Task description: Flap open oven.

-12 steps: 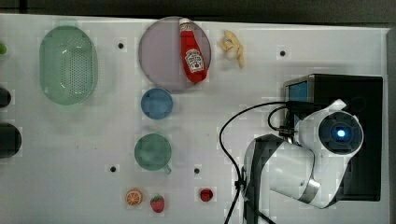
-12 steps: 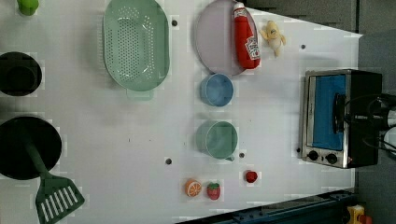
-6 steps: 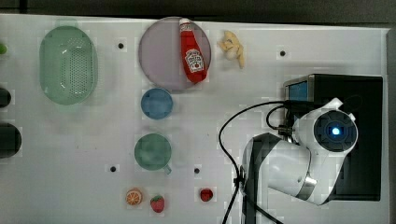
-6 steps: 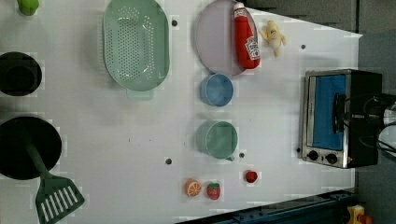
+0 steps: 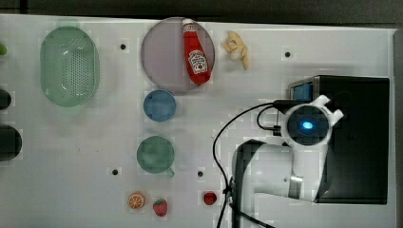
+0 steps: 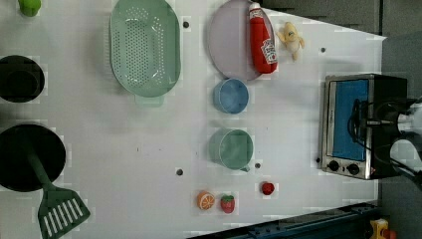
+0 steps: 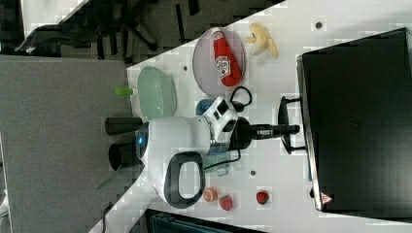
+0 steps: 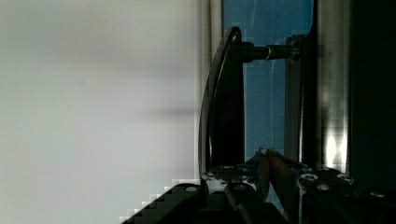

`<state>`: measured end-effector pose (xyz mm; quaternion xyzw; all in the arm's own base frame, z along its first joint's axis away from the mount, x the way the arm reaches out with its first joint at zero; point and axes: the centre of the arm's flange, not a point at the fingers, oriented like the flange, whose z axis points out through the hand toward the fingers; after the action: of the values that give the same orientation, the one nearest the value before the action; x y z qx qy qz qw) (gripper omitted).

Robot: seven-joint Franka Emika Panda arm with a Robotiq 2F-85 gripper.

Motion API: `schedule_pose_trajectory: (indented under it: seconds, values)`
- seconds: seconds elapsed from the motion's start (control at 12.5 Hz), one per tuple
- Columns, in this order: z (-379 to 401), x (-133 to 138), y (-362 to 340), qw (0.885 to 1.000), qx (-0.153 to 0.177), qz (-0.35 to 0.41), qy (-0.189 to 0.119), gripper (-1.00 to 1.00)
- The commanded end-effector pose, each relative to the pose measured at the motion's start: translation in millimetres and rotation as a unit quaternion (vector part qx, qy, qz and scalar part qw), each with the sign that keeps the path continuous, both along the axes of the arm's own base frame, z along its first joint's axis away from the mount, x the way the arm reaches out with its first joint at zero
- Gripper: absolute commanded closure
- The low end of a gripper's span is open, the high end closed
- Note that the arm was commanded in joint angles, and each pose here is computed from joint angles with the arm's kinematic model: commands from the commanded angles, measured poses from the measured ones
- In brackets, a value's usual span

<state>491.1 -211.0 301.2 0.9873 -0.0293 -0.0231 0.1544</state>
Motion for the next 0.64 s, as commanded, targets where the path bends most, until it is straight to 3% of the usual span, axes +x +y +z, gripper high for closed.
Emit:
schedule_pose_trajectory:
  seconds: [0.08,0.64]
  values:
    - [-47,14,84,0.999,-0.025,0.012,0.021,0.65]
    - [-133,19,160,0.992,-0.125,0.006,0.029,0.65]
